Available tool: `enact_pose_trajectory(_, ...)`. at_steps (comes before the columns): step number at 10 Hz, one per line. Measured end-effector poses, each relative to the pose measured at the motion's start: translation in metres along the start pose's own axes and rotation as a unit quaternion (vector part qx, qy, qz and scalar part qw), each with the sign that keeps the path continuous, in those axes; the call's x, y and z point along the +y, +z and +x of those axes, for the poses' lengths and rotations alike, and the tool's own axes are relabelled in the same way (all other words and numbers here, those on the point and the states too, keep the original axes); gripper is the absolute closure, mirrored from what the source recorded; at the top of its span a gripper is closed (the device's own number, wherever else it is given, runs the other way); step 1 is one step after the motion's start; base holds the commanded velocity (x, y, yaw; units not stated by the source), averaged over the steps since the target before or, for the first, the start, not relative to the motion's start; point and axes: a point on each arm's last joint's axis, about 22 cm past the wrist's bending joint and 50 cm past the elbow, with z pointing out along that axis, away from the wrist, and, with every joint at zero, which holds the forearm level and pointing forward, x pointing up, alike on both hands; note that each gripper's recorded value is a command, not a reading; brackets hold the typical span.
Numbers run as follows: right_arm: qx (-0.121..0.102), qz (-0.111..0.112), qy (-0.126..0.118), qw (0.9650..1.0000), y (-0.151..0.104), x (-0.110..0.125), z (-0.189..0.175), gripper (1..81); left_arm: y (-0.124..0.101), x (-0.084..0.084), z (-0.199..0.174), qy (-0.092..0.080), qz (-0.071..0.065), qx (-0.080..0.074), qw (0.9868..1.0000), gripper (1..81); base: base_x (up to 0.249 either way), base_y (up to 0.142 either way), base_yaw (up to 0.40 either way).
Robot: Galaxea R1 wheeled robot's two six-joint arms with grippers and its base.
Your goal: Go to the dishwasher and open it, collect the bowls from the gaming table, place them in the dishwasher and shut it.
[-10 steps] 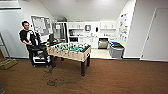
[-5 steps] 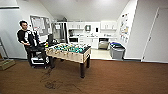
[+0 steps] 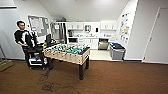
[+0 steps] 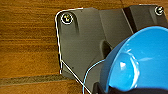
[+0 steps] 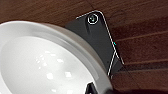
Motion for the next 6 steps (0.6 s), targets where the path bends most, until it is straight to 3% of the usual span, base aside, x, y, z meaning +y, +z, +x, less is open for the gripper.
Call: enact_pose_trajectory(6, -0.001, 0.001, 0.000, 1.0000, 0.0003, -0.0009, -0.0004, 81.1, 0.0000, -0.0003, -0.0008, 0.000, 0.001, -0.001, 1.0000, 81.1, 0.137, -0.083, 0.000)
